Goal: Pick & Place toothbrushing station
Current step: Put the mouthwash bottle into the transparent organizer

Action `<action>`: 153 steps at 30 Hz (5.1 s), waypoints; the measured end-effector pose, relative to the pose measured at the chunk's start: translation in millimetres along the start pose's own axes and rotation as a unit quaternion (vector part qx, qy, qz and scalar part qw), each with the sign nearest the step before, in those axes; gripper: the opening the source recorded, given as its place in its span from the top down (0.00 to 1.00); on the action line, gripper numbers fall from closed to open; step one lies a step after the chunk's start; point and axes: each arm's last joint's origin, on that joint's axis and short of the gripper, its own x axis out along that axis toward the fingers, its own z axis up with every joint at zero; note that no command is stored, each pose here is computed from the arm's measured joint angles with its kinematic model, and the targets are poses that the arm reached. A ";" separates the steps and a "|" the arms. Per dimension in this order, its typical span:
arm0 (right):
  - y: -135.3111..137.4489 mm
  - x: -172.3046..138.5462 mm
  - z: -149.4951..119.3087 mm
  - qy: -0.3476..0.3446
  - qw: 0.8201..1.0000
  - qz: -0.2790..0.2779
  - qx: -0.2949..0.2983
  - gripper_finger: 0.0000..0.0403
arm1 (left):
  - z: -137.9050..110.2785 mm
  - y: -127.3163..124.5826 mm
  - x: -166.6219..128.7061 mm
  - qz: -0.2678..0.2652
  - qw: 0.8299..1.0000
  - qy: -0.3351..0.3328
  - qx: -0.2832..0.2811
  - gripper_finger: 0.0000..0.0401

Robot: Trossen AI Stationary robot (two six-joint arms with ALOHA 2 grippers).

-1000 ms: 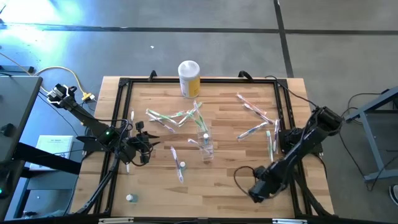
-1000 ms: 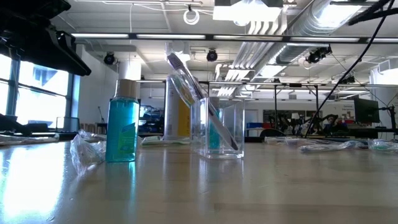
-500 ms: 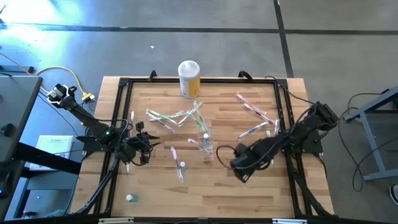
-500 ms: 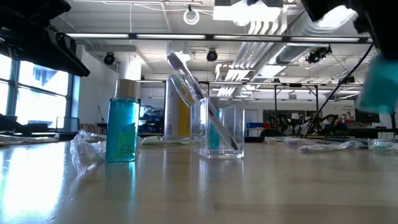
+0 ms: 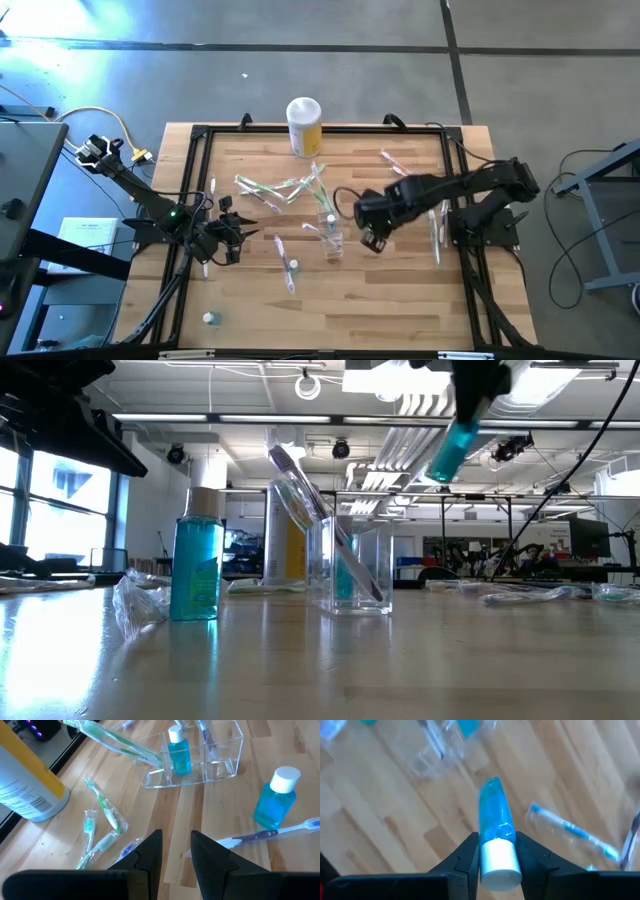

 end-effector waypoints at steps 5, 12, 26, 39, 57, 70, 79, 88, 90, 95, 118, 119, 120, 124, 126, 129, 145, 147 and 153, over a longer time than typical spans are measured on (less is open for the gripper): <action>-6.3 10.1 18.5 0.002 1.000 0.014 -0.020 0.78 | 4.5 -1.3 0.7 0.014 1.000 -0.023 -0.008 0.76; 6.9 11.8 43.0 -0.006 0.998 0.005 -0.066 0.77 | 19.0 -13.7 8.0 0.033 0.995 -0.084 0.040 0.76; 52.8 -17.8 38.5 -0.108 0.981 -0.022 -0.161 0.77 | 45.8 -10.2 35.6 0.051 0.986 -0.159 -0.014 0.76; 84.1 -27.9 21.8 -0.178 0.960 0.003 -0.216 0.77 | 61.5 -0.8 47.2 -0.089 0.972 -0.212 -0.041 0.76; 89.3 -29.6 26.9 -0.213 0.950 0.010 -0.230 0.77 | 78.2 -26.8 76.8 -0.121 0.965 -0.233 0.009 0.34; 92.5 -30.1 23.4 -0.213 0.947 0.013 -0.239 0.77 | 104.0 -40.6 94.5 -0.075 0.970 -0.231 0.029 0.28; 93.7 -30.6 23.9 -0.218 0.944 0.015 -0.246 0.77 | 107.1 -50.3 107.5 -0.071 0.970 -0.222 0.065 0.28; 93.7 -30.6 23.9 -0.219 0.944 0.015 -0.246 0.75 | 108.3 -50.4 107.2 -0.071 0.970 -0.225 0.064 0.41; 93.7 -30.6 23.9 -0.218 0.944 0.016 -0.247 0.75 | 108.3 -50.4 107.2 -0.071 0.970 -0.225 0.064 0.49; 94.2 -30.1 23.6 -0.216 0.944 0.018 -0.248 0.74 | 108.4 -50.1 107.2 -0.068 0.970 -0.225 0.063 0.71; 98.2 -30.0 24.3 -0.197 0.936 0.075 -0.282 0.68 | 104.2 -53.8 105.6 -0.063 0.971 -0.208 0.098 0.82; 98.3 -30.3 24.4 -0.199 0.937 0.075 -0.279 0.68 | 103.4 -54.7 105.1 -0.059 0.972 -0.205 0.101 0.82; 98.6 -30.4 24.3 -0.199 0.937 0.075 -0.278 0.68 | 102.9 -55.7 104.4 -0.056 0.972 -0.205 0.104 0.82; 99.8 -31.6 25.6 -0.210 0.935 0.080 -0.275 0.69 | 102.5 -60.0 100.5 -0.039 0.972 -0.206 0.107 0.82; 100.2 -32.1 26.5 -0.217 0.934 0.077 -0.273 0.70 | 103.0 -61.5 97.0 -0.030 0.971 -0.208 0.109 0.82; 100.4 -34.9 27.3 -0.232 0.933 0.073 -0.265 0.73 | 104.8 -64.4 88.2 -0.015 0.969 -0.213 0.121 0.82; 107.1 -36.3 20.5 -0.228 0.932 0.095 -0.264 0.61 | 112.6 -64.2 71.3 -0.014 0.966 -0.235 0.106 0.82; 107.5 -36.9 21.2 -0.232 0.932 0.098 -0.262 0.55 | 113.0 -65.0 68.5 -0.016 0.966 -0.237 0.105 0.82; 110.2 -39.1 24.0 -0.254 0.924 0.104 -0.266 0.40 | 113.4 -64.6 67.1 -0.015 0.966 -0.237 0.105 0.82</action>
